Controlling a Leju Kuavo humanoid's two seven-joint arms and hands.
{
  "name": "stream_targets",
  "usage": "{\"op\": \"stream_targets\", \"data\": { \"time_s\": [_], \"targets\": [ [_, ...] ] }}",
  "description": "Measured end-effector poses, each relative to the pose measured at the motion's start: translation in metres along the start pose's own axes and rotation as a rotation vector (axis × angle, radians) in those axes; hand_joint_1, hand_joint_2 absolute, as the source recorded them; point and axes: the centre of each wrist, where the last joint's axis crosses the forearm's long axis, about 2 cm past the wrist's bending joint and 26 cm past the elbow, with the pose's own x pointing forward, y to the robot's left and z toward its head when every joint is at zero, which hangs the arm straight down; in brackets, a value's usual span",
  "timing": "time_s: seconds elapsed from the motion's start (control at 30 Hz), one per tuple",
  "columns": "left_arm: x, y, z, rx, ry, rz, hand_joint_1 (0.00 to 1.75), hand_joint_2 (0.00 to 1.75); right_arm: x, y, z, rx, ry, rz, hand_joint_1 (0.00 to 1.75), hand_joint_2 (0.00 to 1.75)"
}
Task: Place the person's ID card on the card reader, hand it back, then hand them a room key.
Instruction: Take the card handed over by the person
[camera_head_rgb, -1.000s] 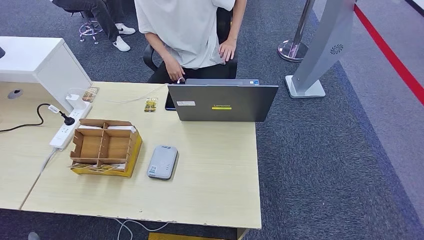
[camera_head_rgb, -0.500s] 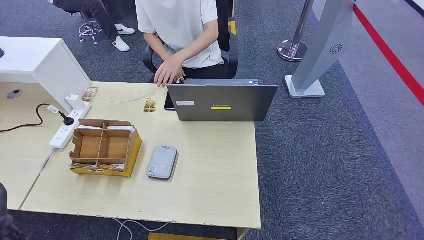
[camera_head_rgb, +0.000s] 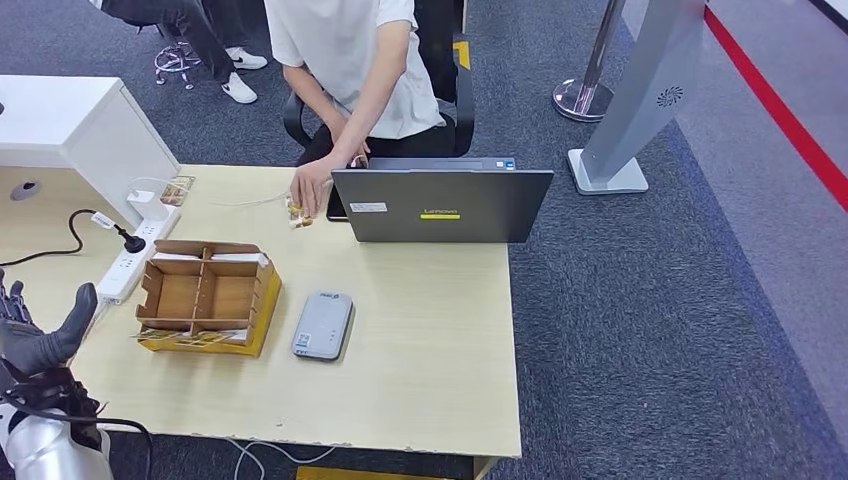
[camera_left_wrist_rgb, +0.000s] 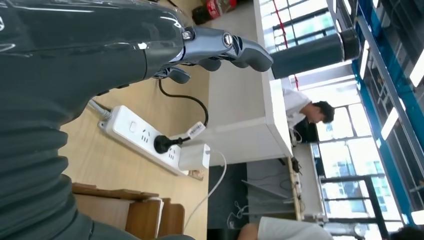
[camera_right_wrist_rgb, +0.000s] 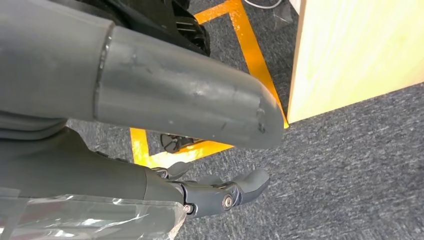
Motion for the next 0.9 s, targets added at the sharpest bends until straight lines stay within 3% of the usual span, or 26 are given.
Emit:
{"op": "stream_targets", "data": {
  "time_s": [0.5, 0.83, 0.9],
  "targets": [
    [0.012, -0.076, -0.059, -0.250, 0.015, -0.300, 0.00, 1.75, 0.006, 0.007, -0.004, 0.017, 0.029, -0.008, 0.00, 0.00],
    [0.026, -0.120, -0.088, -0.367, -0.047, -0.591, 0.00, 1.75, 0.010, 0.012, -0.007, 0.028, 0.054, -0.014, 0.00, 0.00],
    [0.028, -0.128, -0.093, -0.382, -0.066, -0.652, 0.87, 1.75, 0.011, 0.012, -0.008, 0.030, 0.061, -0.014, 0.00, 0.00]
  ]
}}
